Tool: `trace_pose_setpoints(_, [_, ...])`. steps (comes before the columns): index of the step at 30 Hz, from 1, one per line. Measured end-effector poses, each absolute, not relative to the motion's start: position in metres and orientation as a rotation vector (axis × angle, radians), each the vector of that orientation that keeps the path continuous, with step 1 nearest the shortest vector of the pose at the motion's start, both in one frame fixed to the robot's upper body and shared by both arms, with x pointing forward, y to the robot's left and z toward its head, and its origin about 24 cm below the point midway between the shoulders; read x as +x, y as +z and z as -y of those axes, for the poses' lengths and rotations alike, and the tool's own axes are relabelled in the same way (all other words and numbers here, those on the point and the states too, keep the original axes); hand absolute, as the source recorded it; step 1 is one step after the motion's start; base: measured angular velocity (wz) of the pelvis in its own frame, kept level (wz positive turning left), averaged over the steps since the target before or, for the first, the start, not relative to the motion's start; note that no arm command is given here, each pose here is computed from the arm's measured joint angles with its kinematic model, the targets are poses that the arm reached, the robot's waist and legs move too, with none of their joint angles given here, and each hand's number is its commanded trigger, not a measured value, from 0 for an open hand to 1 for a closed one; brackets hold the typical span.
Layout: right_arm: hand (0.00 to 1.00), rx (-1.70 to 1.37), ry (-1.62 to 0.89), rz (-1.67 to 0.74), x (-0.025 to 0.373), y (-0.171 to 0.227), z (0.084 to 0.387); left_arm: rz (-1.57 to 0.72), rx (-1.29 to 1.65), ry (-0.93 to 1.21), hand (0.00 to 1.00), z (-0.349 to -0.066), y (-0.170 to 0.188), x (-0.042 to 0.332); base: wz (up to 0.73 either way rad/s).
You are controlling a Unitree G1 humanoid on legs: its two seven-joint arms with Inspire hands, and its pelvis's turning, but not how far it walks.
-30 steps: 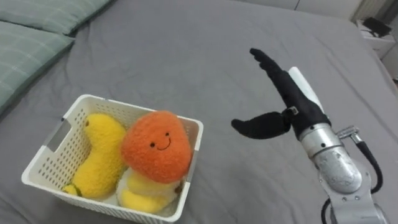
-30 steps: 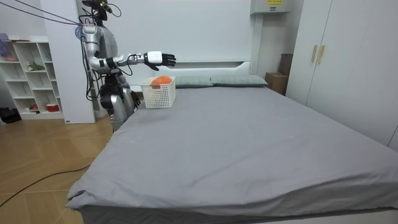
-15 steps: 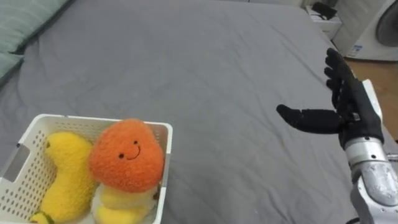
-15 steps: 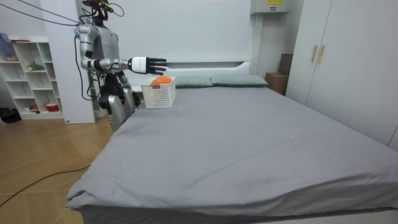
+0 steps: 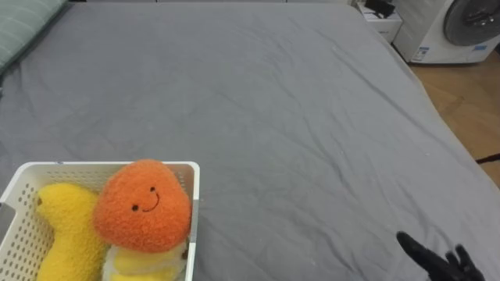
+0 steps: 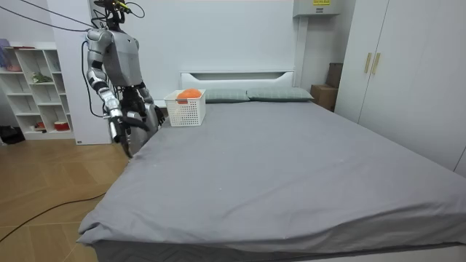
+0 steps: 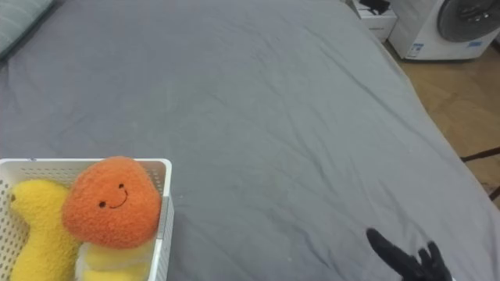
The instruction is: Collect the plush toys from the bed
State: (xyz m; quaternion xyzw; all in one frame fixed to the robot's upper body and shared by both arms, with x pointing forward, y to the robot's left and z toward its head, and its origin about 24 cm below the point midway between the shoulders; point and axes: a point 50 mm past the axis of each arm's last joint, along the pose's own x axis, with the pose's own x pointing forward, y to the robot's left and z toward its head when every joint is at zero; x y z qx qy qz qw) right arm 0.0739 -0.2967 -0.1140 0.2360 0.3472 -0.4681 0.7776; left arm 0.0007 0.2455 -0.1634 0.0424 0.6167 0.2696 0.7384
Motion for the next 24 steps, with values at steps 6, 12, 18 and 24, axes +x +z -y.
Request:
trace_pose_setpoints(6, [0.00, 0.497, -1.241, -1.034, 0.000, -0.145, 0.290, -1.365, 0.049, 0.638, 0.00, -0.247, -0.163, -0.008, 0.00])
trace_pose_setpoints(12, [0.00, 0.420, -1.114, -1.373, -0.058, -0.159, 0.263, -1.395, 0.069, 0.612, 0.00, -0.251, -0.162, -0.015, 0.11])
trace_pose_setpoints(18, [0.00, 0.112, -0.510, -1.660, -0.057, -0.166, 0.244, -1.407, 0.072, 0.590, 0.00, -0.252, -0.163, -0.008, 0.00])
trace_pose_setpoints(24, [0.00, -0.063, -0.276, -1.690, -0.027, -0.169, 0.244, -1.456, 0.095, 0.563, 0.00, -0.246, -0.165, -0.010, 0.12])
